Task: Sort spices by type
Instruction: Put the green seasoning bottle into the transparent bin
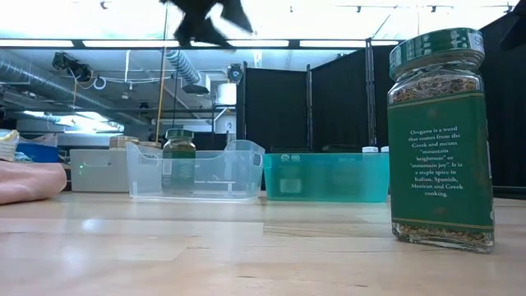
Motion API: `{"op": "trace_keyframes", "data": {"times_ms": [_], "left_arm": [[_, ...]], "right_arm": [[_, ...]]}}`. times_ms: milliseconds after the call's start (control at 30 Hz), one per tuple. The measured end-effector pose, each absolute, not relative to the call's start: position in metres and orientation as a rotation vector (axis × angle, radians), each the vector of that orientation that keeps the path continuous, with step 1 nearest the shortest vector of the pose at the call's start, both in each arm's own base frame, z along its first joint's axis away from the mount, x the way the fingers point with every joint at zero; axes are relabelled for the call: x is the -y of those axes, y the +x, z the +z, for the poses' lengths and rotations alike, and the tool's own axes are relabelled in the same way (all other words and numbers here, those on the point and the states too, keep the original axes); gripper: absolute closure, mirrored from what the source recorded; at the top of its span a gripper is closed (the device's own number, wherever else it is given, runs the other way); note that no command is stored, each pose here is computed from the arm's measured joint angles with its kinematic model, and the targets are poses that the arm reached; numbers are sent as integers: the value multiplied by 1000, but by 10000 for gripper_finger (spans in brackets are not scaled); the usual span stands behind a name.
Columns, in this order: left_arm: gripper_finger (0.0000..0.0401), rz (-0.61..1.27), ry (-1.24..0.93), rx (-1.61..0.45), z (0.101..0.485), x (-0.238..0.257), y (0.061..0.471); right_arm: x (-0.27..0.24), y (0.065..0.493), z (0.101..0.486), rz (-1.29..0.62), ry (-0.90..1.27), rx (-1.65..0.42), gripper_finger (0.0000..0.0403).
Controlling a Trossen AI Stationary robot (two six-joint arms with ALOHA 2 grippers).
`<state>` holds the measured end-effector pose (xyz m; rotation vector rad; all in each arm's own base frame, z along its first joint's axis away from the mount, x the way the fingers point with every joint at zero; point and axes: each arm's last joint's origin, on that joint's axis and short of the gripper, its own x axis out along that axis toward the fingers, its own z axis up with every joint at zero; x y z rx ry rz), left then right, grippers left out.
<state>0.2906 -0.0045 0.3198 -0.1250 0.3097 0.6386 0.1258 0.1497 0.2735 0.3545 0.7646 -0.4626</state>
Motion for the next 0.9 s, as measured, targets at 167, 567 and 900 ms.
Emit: {"op": "trace_keyframes", "data": {"times_ms": [167, 567, 900], "left_arm": [[80, 348, -117, -207, 334, 20, 302], [80, 21, -164, -226, 298, 64, 346], [75, -126, -62, -336, 281, 110, 394]], "right_arm": [[-150, 126, 274, -456, 337, -764, 118], [-149, 126, 274, -450, 315, -767, 118], [-149, 126, 274, -445, 274, -748, 112]]}}
